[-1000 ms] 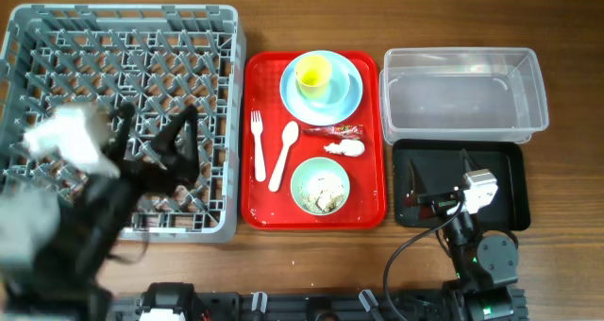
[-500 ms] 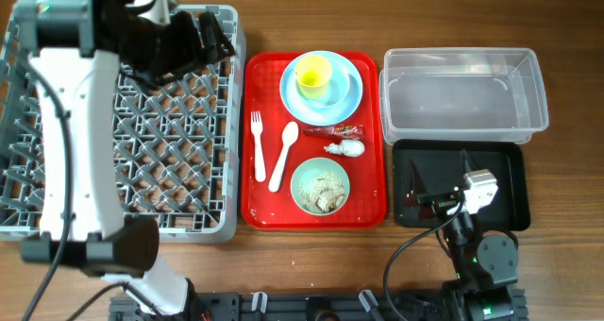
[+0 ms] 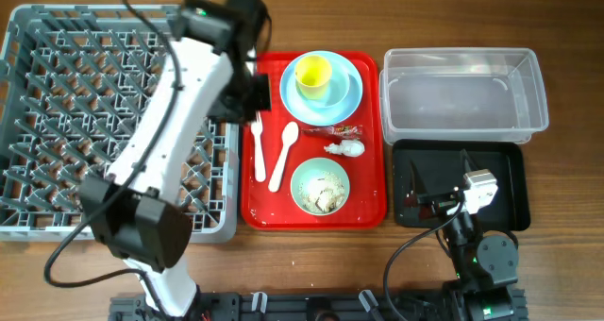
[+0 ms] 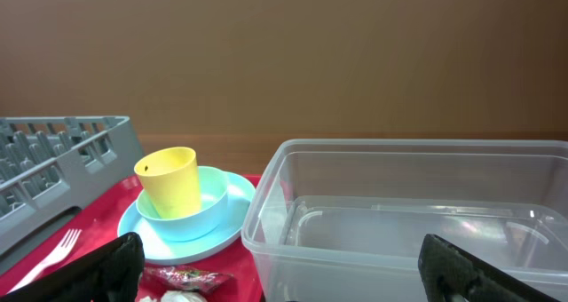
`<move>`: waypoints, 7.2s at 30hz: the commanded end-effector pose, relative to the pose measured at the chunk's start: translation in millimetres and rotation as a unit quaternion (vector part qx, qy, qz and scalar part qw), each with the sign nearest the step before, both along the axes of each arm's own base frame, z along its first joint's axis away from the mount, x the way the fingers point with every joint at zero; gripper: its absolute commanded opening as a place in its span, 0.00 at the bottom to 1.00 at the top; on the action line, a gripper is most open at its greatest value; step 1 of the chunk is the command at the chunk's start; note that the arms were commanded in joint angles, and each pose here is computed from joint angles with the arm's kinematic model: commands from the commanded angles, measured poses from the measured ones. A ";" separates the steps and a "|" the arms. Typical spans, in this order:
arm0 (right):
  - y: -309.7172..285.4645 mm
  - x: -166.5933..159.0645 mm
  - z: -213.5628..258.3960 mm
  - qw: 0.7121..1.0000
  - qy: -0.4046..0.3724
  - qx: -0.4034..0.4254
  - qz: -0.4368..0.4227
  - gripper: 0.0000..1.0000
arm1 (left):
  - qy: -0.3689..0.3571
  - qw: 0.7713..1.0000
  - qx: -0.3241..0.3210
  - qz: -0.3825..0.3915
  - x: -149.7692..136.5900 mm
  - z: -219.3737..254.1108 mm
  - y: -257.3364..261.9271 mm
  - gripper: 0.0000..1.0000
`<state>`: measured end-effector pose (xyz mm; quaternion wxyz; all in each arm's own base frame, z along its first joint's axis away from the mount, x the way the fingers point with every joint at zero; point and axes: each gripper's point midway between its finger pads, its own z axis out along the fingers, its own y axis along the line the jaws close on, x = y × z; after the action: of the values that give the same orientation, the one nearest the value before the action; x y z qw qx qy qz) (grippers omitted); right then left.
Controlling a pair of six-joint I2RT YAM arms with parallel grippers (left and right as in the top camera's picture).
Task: Sort waste into correct bins and load items into the dishwasher rack
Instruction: 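Lower the left gripper onto the white fork and grasp it, then carry the fork left and insert it upright into the dish rack, then move the left gripper back to the tray and grasp the white spoon, then carry the spoon left and insert it into the dish rack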
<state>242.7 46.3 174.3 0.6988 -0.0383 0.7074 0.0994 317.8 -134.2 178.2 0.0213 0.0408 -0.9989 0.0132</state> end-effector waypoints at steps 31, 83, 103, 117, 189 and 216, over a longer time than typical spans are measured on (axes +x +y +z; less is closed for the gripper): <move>-0.4 -0.3 1.8 1.000 -0.005 -0.003 0.000 1.00 | -0.187 0.966 0.169 -0.049 13.3 -161.5 -18.2 0.30; -0.4 -0.3 1.9 1.000 -0.005 -0.003 0.000 1.00 | -0.177 0.978 0.092 -0.057 -5.0 -204.4 -33.3 0.26; -0.4 -0.3 1.8 1.000 -0.005 -0.003 0.000 1.00 | -0.247 0.959 0.104 -0.095 1.1 -141.5 -20.6 0.04; -0.4 -0.3 1.8 1.000 -0.005 -0.003 0.000 1.00 | -0.433 0.888 0.145 -0.056 16.7 12.2 38.9 0.04; -0.4 -0.3 1.8 1.000 -0.005 -0.003 0.000 1.00 | -0.188 0.979 -0.049 -0.066 -11.2 -182.7 -49.3 0.28; -0.4 -0.3 1.7 1.000 -0.005 -0.003 0.000 1.00 | -0.237 0.969 -0.049 -0.046 4.6 -149.3 -49.6 0.04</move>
<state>242.7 46.3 174.3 0.6988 -0.0383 0.7074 0.0994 320.5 -180.5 13.0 -0.1971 -0.0016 -0.9786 0.0594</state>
